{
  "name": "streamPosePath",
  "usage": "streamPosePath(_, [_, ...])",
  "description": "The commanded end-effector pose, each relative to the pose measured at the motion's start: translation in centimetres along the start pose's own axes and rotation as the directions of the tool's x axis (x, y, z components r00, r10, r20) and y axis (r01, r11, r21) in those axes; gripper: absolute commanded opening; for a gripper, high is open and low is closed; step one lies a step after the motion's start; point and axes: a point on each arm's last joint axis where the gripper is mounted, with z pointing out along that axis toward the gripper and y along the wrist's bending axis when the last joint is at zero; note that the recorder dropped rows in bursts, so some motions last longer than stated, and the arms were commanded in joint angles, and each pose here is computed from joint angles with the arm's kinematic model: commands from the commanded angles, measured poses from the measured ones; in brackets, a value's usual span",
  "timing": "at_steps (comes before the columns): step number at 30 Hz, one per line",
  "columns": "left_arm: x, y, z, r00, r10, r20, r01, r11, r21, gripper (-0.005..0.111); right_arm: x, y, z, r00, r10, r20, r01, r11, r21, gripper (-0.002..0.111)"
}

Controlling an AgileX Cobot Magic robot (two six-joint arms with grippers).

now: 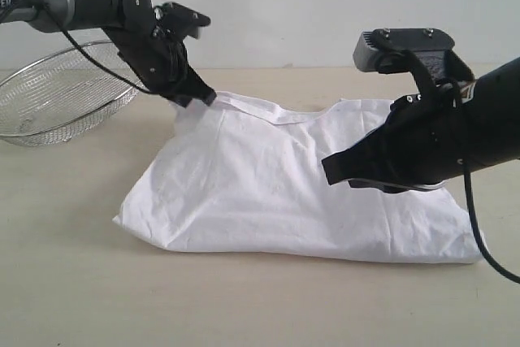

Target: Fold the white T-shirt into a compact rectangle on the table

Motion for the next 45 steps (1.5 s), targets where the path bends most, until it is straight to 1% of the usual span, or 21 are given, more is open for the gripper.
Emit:
streamPosePath(1, [-3.1, 4.2, -3.9, 0.996, -0.036, 0.084, 0.052, 0.978, -0.202, 0.005, 0.2, 0.0, -0.2, 1.0, -0.013, -0.004, 0.013, 1.0, 0.0, 0.0])
streamPosePath(3, [-3.9, 4.8, -6.2, 0.989, -0.098, 0.109, 0.117, 0.976, -0.186, 0.005, 0.2, 0.0, -0.2, 1.0, -0.015, -0.006, 0.015, 1.0, -0.001, 0.0])
streamPosePath(4, [-4.3, 4.6, -7.5, 0.988, -0.111, 0.108, 0.126, 0.981, -0.147, 0.005, 0.1, 0.0, -0.2, 1.0, -0.016, 0.0, 0.016, 1.0, 0.001, 0.0])
streamPosePath(6, [-4.5, 4.2, -9.1, 0.988, -0.103, 0.114, 0.113, 0.99, -0.082, 0.005, 0.0, 0.0, -0.2, 1.0, -0.016, 0.016, 0.016, 1.0, 0.004, 0.0])
streamPosePath(9, [-4.4, 2.9, -11.0, 0.987, -0.125, 0.102, 0.12, 0.991, 0.058, 0.005, -0.2, -0.1, -0.2, 0.999, 0.013, 0.043, -0.013, 1.0, 0.009, 0.0])
streamPosePath(12, [-3.8, 1.3, -11.5, 0.987, -0.156, 0.049, 0.142, 0.968, 0.209, 0.005, -0.4, -0.1, -0.2, 0.998, 0.021, 0.061, -0.022, 1.0, 0.014, 0.0])
streamPosePath(13, [-3.4, 0.7, -11.5, 0.989, -0.149, 0.023, 0.139, 0.958, 0.25, 0.005, -0.4, -0.2, -0.2, 0.997, 0.031, 0.064, -0.032, 0.999, 0.015, 0.0])
streamPosePath(14, [-3.1, 0.2, -11.4, 0.991, -0.137, -0.002, 0.132, 0.954, 0.271, 0.005, -0.5, -0.1, -0.2, 0.997, 0.031, 0.066, -0.032, 0.999, 0.014, 0.0])
streamPosePath(17, [-1.5, -0.7, -10.5, 0.988, -0.116, -0.106, 0.141, 0.95, 0.279, 0.005, -0.7, -0.2, 0.0, 0.996, 0.031, 0.086, -0.033, 0.999, 0.019, 0.0])
streamPosePath(18, [-0.9, -0.8, -10.2, 0.982, -0.125, -0.139, 0.16, 0.947, 0.279, 0.005, -0.9, -0.3, 0.2, 0.995, 0.031, 0.097, -0.034, 0.999, 0.023, 0.0])
streamPosePath(20, [0.1, -1.2, -9.7, 0.977, -0.127, -0.169, 0.17, 0.948, 0.27, 0.005, -1.5, -0.3, 0.8, 0.997, 0.023, 0.079, -0.025, 0.999, 0.022, 0.0])
streamPosePath(23, [1.6, -1.8, -10.0, 0.974, -0.157, -0.163, 0.196, 0.946, 0.26, 0.005, -3.5, -0.2, 3.3, 1.0, 0.0, -0.004, 0.0, 1.0, 0.014, 0.0])
streamPosePath(26, [3.1, -2.3, -10.5, 0.972, -0.194, -0.136, 0.224, 0.939, 0.26, 0.005, -7.0, -0.1, 5.9, 1.0, -0.017, 0.002, 0.017, 1.0, 0.006, 0.0])
streamPosePath(28, [4.3, -2.6, -10.8, 0.97, -0.213, -0.118, 0.237, 0.939, 0.251, 0.005, -9.2, 0.0, 7.8, 1.0, -0.006, 0.0, 0.006, 1.0, -0.012, 0.0])
streamPosePath(31, [6.3, -3.1, -10.5, 0.965, -0.243, -0.1, 0.26, 0.937, 0.231, 0.005, -12.2, 0.4, 10.7, 1.0, -0.011, -0.017, 0.01, 0.998, -0.062, 0.0])
streamPosePath(34, [8.3, -3.6, -10.1, 0.959, -0.263, -0.108, 0.281, 0.934, 0.219, 0.005, -14.8, 0.6, 13.6, 1.0, -0.018, -0.006, 0.017, 0.995, -0.102, 0.0])
streamPosePath(38, [9.7, -3.9, -9.9, 0.956, -0.273, -0.112, 0.291, 0.934, 0.206, 0.005, -16.3, 0.9, 17.1, 0.997, -0.048, -0.059, 0.037, 0.985, -0.167, 0.0])
streamPosePath(41, [10.3, -4.1, -9.9, 0.957, -0.268, -0.108, 0.285, 0.937, 0.203, 0.005, -16.8, 0.6, 19.4, 0.995, -0.049, -0.087, 0.033, 0.984, -0.176, 0.0])
streamPosePath(45, [10.4, -4.0, -10.4, 0.959, -0.265, -0.098, 0.28, 0.939, 0.202, 0.005, -16.4, 0.2, 22.1, 0.991, -0.049, -0.124, 0.026, 0.983, -0.181, 0.0])
